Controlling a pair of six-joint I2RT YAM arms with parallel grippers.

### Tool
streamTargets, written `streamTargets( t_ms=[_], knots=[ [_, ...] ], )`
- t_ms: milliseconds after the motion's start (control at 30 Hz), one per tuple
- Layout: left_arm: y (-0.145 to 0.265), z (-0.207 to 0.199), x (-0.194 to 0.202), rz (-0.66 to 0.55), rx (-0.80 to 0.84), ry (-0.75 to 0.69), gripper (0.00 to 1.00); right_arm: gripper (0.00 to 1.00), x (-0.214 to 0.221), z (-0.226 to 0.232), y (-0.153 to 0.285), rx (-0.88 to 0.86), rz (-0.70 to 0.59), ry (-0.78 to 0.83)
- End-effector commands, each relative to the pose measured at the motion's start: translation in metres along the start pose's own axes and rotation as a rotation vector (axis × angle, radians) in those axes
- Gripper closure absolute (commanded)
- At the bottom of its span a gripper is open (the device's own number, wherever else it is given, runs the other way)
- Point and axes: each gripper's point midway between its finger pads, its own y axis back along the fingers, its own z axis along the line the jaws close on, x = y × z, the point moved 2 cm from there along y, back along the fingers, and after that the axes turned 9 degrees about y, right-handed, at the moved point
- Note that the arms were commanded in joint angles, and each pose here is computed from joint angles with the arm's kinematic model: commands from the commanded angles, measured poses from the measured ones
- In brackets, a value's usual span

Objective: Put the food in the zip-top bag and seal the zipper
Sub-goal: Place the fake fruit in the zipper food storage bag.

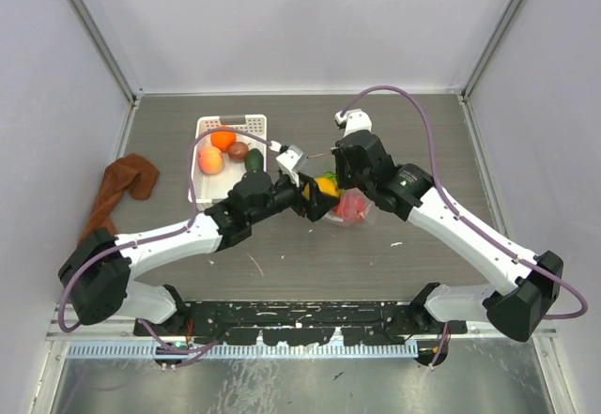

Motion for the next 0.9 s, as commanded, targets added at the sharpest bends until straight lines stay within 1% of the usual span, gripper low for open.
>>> streamTargets(
  t_ms=[0,167,267,400,433,533,600,667,867],
  knots=[
    [-0.005,-0.02,-0.02,-0.028,0.057,-0.08,0.28,0.95,-0.027,-0.001,0.011,-0.019,-0.107,-0.053],
    [0.0,-0.023,-0.025,-0.033,0.049,-0.085,0.18,0.95,-0.026,0.0,0.011,-0.02,-0.106,-0.052],
    [0.005,-0.024,-0.031,-0.043,0.041,-0.083,0.14,0.95,-0.026,0.0,0.011,-0.019,-0.107,-0.052],
    [0.013,-0.025,-0.035,-0.044,0.03,-0.083,0.12,0.95,-0.025,0.0,0.009,-0.021,-0.102,-0.051],
    [0.013,-0.024,-0.034,-0.04,0.023,-0.081,0.09,0.95,-0.025,0.0,0.01,-0.021,-0.102,-0.051],
    [0.013,-0.022,-0.031,-0.027,0.009,-0.078,0.04,0.95,-0.025,0.0,0.01,-0.021,-0.103,-0.051],
    [0.014,-0.022,-0.031,-0.018,0.004,-0.077,0.03,0.95,-0.025,0.0,0.01,-0.021,-0.102,-0.052],
    [0.021,-0.027,-0.042,-0.035,0.002,-0.074,0.03,0.95,-0.025,0.001,0.01,-0.024,-0.102,-0.052],
    [0.04,-0.022,-0.058,-0.032,-0.1,-0.065,0.01,0.95,-0.026,0.0,0.011,-0.023,-0.105,-0.049]
  ],
)
